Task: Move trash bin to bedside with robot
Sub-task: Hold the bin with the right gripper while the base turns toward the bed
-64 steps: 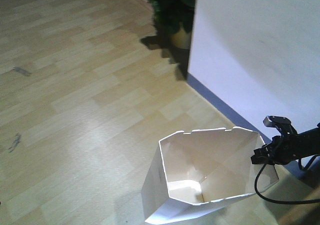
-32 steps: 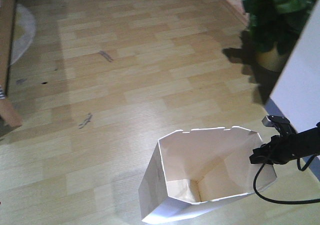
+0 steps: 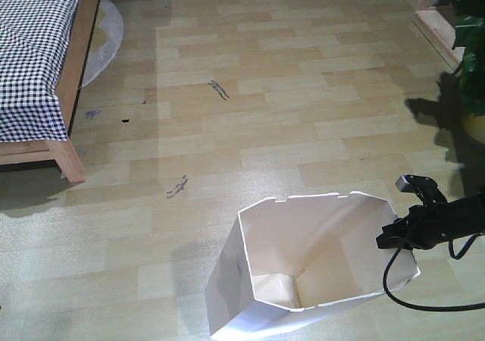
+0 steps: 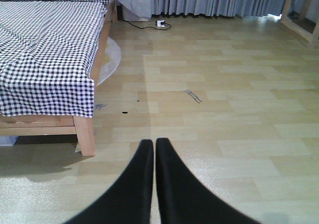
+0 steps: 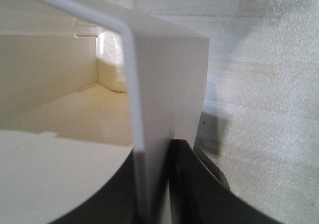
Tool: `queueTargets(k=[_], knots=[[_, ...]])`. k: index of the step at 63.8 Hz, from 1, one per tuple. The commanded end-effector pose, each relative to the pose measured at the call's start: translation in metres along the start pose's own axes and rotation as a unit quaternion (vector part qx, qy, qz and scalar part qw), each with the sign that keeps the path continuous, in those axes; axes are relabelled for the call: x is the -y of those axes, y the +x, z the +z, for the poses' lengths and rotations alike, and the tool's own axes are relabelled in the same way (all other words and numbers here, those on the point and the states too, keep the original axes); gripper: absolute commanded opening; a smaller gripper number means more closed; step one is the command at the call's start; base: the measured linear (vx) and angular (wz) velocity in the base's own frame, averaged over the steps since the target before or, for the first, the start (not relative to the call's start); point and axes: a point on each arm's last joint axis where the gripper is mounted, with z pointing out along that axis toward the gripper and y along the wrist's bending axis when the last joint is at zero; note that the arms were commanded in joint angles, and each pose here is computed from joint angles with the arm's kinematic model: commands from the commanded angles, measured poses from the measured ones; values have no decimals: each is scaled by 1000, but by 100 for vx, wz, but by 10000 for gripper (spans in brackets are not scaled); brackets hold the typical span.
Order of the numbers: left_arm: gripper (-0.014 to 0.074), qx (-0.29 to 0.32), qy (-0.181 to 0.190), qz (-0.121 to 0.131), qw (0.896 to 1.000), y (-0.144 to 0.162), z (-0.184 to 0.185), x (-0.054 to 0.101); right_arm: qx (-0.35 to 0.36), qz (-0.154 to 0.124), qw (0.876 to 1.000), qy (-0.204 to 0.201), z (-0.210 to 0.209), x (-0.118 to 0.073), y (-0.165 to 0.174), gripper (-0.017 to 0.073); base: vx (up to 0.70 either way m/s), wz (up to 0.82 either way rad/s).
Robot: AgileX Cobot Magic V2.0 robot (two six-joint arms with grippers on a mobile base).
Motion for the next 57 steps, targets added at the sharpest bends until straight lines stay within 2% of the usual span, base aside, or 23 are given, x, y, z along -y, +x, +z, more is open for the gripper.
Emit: queueTargets(k=[1, 57], knots=[[-6, 38, 6, -3, 999, -5, -1, 1, 51, 2, 995, -87, -23, -23, -19, -5, 18, 12], [-6, 38, 6, -3, 999, -5, -1, 1, 51, 2, 995, -87, -23, -23, -19, -5, 26, -1]])
